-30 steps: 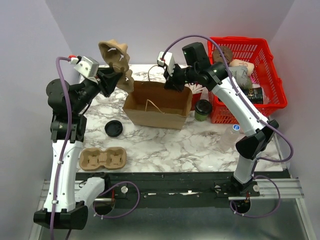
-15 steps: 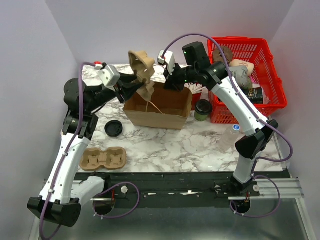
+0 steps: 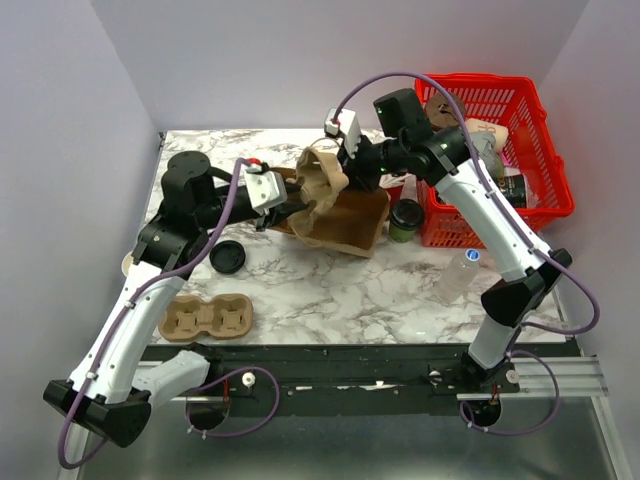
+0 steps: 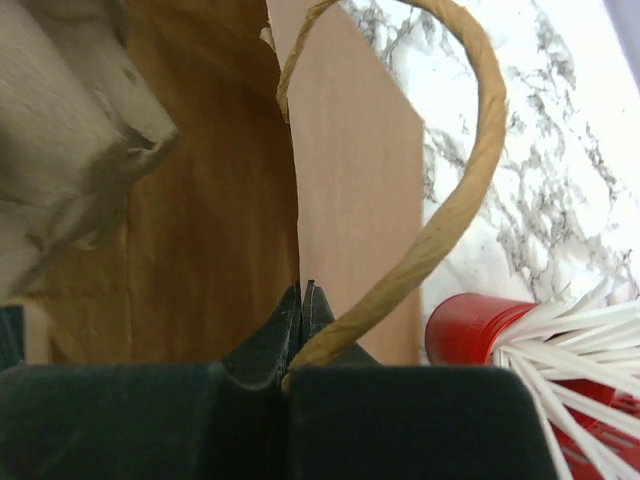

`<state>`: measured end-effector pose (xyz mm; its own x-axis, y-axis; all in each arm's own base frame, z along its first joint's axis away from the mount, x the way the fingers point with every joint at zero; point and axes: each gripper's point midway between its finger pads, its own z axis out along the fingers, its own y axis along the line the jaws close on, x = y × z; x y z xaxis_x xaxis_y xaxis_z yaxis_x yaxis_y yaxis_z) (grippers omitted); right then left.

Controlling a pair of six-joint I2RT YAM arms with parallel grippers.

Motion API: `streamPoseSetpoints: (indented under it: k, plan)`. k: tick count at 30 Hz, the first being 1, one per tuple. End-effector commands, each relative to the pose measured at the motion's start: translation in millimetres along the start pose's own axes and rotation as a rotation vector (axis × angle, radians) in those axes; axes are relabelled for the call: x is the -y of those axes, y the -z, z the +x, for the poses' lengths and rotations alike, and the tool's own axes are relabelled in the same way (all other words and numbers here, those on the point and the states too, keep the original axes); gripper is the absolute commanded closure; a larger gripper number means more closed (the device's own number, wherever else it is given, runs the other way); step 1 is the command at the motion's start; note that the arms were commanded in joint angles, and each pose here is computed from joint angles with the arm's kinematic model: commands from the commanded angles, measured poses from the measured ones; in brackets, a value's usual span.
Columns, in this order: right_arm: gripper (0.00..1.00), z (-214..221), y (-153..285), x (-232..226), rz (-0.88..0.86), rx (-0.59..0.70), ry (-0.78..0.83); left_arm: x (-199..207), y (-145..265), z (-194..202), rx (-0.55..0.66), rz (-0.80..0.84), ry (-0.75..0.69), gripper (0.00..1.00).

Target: Pack the takeout coffee

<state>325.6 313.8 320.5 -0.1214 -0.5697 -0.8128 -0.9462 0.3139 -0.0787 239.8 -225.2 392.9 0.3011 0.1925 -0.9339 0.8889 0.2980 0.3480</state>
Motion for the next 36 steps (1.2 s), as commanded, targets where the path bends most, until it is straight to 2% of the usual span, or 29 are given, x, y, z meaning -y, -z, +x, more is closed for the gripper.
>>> streamPoseSetpoints:
  k: [1,8,13,15,18,21,30,36]
  plan:
    - [1.00,9.9,22.8,-22.8,-0.053,-0.051,-0.024,23.9,-0.7,22.8,-0.101,0.131,-0.072,1.00]
    - [0.99,10.2,31.7,-33.6,-0.076,-0.045,-0.015,18.6,-10.0,0.8,-0.064,0.102,-0.219,1.00]
    - [1.00,7.8,36.8,-38.4,-0.086,-0.035,-0.025,39.1,-18.0,23.9,-0.166,0.220,-0.285,1.00]
    - [1.00,8.2,37.1,-39.9,-0.090,-0.034,-0.032,42.9,-22.2,28.5,-0.214,0.243,-0.368,1.00]
    - [1.00,12.3,35.1,-42.5,-0.101,-0.043,-0.051,45.4,-29.9,36.9,-0.265,0.259,-0.406,1.00]
    - [0.99,14.7,36.8,-42.0,-0.090,-0.048,-0.059,43.5,-33.2,38.7,-0.301,0.266,-0.430,1.00]
    - [0.99,20.7,38.1,-45.2,-0.097,-0.068,-0.059,50.7,-22.2,56.1,-0.470,0.359,-0.390,1.00]
    - [0.99,18.7,40.4,-45.0,-0.097,-0.062,-0.037,41.7,-28.9,65.0,-0.567,0.386,-0.362,1.00]
